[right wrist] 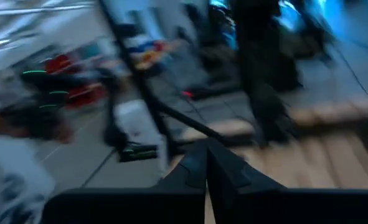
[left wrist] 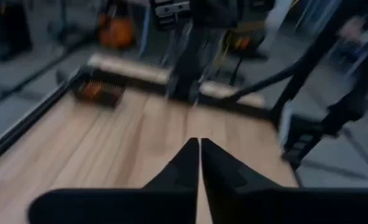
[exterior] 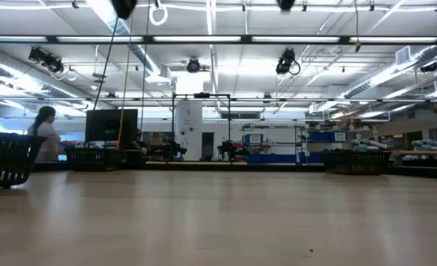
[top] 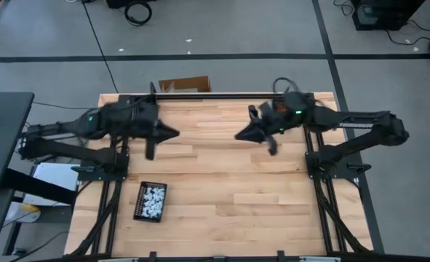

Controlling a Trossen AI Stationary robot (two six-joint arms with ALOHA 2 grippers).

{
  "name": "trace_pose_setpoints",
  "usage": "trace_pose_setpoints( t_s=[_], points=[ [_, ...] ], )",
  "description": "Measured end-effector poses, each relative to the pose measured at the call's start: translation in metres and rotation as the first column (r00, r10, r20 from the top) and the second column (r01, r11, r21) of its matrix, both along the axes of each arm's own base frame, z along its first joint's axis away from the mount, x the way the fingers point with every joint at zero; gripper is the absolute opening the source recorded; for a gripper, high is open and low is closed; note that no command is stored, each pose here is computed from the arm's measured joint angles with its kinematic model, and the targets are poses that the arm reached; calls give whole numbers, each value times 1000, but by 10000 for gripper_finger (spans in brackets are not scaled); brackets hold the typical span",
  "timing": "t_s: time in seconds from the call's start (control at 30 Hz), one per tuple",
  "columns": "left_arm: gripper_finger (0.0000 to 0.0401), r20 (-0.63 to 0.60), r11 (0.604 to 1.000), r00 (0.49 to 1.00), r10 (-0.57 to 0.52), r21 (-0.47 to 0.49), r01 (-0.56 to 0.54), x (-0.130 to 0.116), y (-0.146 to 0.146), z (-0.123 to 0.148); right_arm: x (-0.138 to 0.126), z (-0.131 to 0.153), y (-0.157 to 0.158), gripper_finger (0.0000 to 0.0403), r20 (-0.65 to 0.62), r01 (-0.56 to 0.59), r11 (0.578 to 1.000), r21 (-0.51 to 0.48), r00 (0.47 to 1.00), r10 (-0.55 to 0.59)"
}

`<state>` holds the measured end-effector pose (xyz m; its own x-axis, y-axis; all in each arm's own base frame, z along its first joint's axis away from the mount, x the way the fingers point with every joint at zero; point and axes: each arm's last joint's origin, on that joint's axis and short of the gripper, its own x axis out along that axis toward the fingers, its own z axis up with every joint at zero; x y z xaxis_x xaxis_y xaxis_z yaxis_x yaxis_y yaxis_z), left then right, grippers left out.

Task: Sort Halloween decoration
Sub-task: Return to Home Position

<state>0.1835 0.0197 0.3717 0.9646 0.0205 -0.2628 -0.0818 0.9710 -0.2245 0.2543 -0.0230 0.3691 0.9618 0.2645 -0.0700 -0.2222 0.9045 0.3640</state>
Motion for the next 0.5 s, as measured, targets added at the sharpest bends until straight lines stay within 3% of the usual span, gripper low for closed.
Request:
trace_pose_setpoints(
  t_s=[0.1,0.2,0.33,0.5],
  points=[
    [7,134,1000,991,-17,-22,20,-26,-12,-25,-18,29,16,7,119,-87,992,-95,988,98],
    [8,266,999,963,-39,-26,47,-44,-19,-60,-49,41,24,6,159,6,993,-122,987,13],
    [9,342,1000,940,-14,24,6,-58,-20,-92,-92,26,24,4,109,210,967,-143,975,-196],
    [9,343,997,939,-26,83,-2,-67,-20,-106,-109,-15,26,4,36,266,963,-41,964,-265]
  ],
)
